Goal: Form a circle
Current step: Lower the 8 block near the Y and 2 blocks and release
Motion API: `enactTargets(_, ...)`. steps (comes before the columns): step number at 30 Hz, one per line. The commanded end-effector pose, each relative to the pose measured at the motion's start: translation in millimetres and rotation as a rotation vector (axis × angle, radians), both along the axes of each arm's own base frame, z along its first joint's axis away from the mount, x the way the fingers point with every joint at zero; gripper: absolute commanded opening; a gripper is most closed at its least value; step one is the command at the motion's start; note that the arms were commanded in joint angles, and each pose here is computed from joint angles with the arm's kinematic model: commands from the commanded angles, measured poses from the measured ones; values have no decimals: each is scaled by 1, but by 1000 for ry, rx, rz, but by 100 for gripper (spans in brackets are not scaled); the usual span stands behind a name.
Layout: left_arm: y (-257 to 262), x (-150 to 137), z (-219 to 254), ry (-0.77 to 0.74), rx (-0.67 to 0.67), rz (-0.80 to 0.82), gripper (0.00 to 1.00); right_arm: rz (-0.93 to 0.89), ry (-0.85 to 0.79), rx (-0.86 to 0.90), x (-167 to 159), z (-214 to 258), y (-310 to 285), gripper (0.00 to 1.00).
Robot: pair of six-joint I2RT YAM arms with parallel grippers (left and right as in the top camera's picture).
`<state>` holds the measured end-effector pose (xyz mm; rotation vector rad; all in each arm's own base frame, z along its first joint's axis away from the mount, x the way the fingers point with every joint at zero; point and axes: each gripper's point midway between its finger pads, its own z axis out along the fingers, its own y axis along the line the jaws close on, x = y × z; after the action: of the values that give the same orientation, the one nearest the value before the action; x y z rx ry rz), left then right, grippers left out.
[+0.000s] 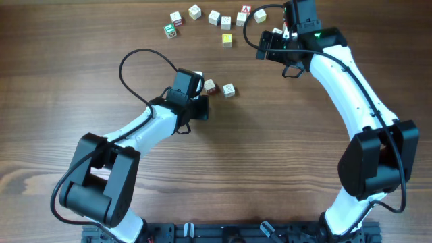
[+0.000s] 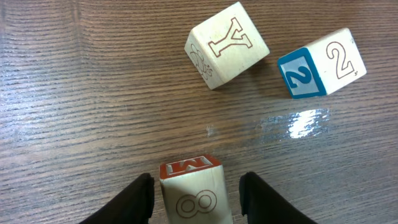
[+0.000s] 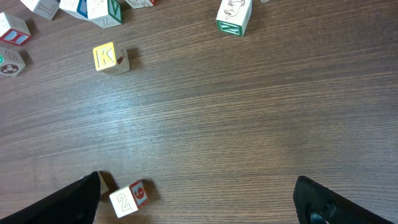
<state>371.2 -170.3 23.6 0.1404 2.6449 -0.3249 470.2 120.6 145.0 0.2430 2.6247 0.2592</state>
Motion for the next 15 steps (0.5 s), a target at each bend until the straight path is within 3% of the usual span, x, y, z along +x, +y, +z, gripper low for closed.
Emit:
enactTargets(1,0,0,1,-6,3,-2,55,-19,15,-11,0,-8,-2,100)
enactTargets(10,-8,19,39,-107,-41,-1,71,-2,61,169,-7,-5,26,100)
enactTargets(15,-3,37,84,-237,-76,30,83,-236,151,297,-15,-14,31,99)
